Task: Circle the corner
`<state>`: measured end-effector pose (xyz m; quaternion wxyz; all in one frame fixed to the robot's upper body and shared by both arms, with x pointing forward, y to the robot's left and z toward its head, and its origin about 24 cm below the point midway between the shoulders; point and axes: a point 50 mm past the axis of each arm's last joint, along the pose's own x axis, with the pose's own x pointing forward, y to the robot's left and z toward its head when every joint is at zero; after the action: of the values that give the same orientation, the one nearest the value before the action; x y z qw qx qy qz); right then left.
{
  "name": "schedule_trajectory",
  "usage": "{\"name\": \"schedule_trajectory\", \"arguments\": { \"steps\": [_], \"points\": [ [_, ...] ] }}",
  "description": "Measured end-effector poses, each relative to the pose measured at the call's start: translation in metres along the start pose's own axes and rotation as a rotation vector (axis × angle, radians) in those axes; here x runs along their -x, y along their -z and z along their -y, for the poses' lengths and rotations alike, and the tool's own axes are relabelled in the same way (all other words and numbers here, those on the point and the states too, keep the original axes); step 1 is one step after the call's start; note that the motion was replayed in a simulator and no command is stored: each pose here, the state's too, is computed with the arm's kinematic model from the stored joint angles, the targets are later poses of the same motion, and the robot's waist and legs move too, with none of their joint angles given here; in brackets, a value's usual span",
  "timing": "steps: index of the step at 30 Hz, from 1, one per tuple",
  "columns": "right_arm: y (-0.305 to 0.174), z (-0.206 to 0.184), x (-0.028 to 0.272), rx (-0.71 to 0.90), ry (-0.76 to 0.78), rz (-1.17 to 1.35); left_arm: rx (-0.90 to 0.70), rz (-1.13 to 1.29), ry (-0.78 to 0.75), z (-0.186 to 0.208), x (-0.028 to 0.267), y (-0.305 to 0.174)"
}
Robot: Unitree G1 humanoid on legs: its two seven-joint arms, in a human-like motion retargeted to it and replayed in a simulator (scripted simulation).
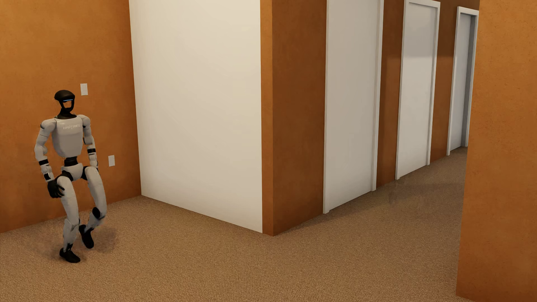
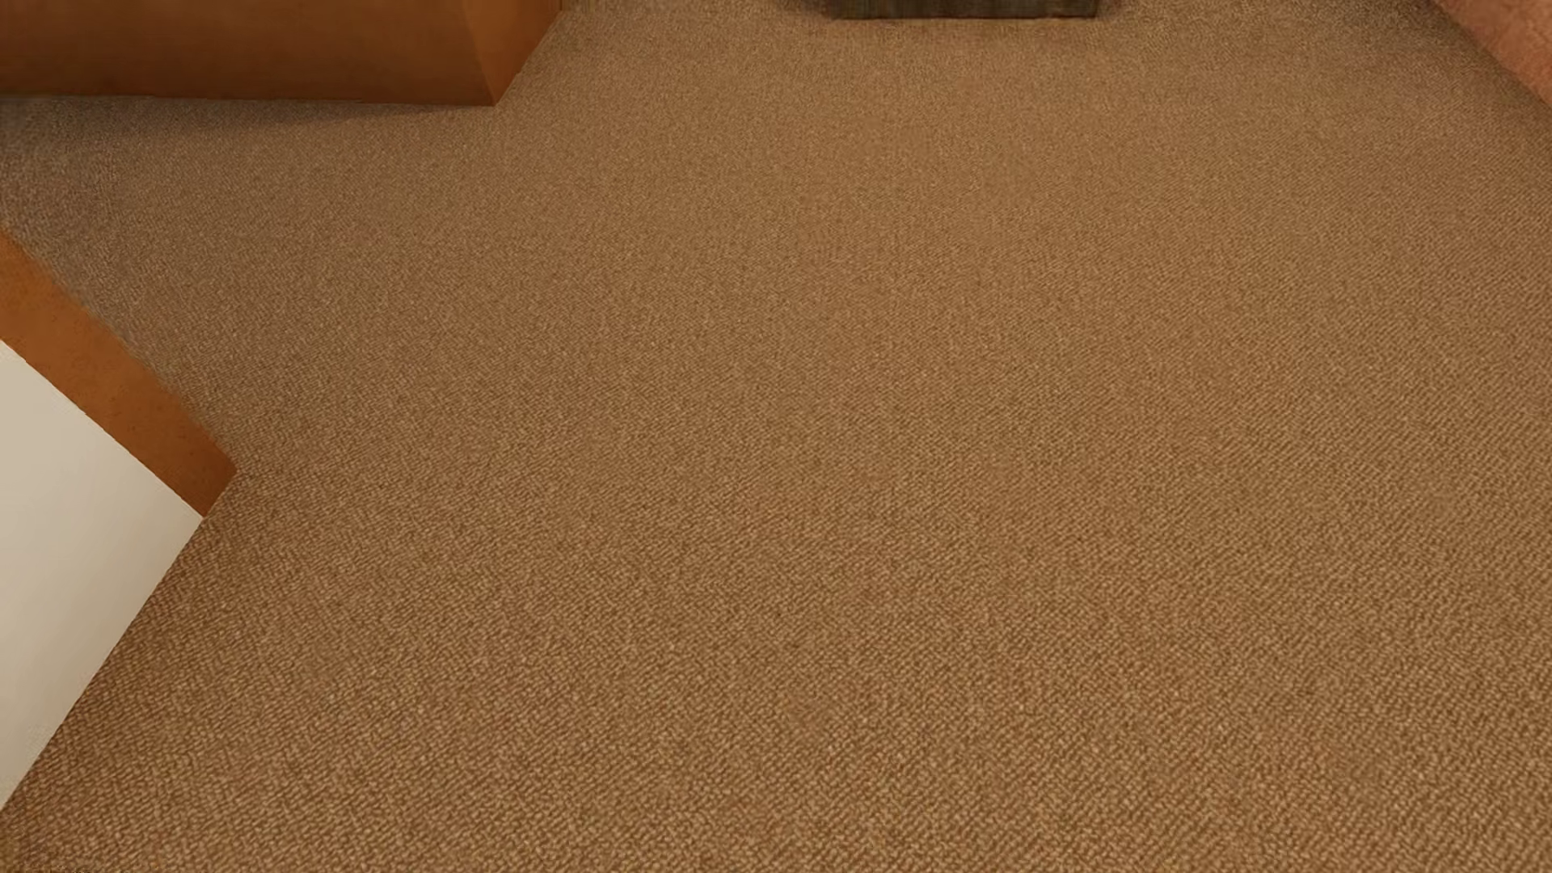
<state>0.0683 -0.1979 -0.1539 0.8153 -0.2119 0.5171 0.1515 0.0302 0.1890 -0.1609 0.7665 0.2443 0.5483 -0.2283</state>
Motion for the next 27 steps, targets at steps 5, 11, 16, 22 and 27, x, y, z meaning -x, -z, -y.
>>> {"name": "schedule_trajectory", "arguments": {
  "steps": [5, 11, 16, 22, 27],
  "points": [
    [-0.053, 0.037, -0.003, 0.03, 0.087, 0.183, -0.033, -0.097, 0.061, 0.019, 0.01, 0.033],
    [0.0, 0.003, -0.001, -0.063, 0.026, -0.006, -0.045, -0.143, 0.087, 0.028, 0.012, 0.043],
    [0.05, -0.023, 0.016, -0.02, -0.053, -0.157, -0.133, 0.055, 0.014, -0.01, -0.003, -0.018],
    [0.082, -0.023, 0.029, 0.008, -0.062, -0.268, -0.075, 0.26, -0.213, -0.089, 0.002, -0.087],
    [0.08, -0.018, 0.026, -0.012, -0.042, -0.281, 0.042, 0.159, -0.14, -0.051, -0.005, -0.051]
  ]
}}
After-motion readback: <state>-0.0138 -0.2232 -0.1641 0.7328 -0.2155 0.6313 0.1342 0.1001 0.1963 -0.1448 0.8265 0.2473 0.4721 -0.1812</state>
